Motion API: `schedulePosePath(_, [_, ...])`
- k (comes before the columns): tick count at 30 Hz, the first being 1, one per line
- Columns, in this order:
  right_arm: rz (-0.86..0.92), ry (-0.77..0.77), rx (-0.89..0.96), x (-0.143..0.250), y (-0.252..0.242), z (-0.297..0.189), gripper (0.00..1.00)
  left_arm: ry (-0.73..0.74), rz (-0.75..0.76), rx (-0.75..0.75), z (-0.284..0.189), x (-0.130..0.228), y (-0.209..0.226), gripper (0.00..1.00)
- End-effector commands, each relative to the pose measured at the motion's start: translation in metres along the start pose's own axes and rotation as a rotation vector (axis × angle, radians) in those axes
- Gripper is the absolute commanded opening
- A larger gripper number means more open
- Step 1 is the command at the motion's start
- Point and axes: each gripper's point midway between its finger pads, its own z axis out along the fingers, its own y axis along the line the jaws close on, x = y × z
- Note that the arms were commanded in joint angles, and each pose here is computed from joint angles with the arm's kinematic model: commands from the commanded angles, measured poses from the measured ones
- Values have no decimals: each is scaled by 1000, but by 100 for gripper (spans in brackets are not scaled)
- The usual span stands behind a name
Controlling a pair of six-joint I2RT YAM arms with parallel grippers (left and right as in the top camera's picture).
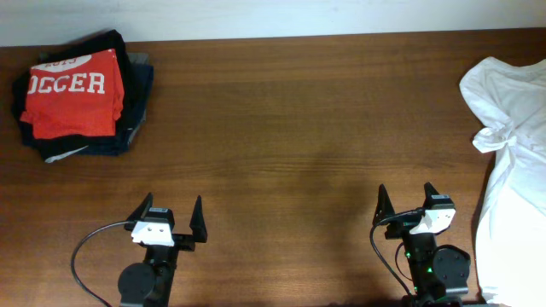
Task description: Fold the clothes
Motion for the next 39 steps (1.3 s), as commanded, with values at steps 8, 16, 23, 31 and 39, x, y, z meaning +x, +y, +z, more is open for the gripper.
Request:
schedulePosePath(8, [5,4,12,2,-3,0,98,11,23,3,1,4,-1,99])
schedulePosePath(16, [5,4,12,2,-3,0,98,11,23,3,1,4,-1,99])
schedulePosePath(23, [5,4,12,2,-3,0,98,11,23,3,1,4,-1,99])
schedulePosePath(31, [7,-21,-49,-5,8,0,98,11,23,3,1,4,-1,99])
schedulePosePath(39, [-13,-312,-102,-152,29,-43,98,11,23,3,1,4,-1,99])
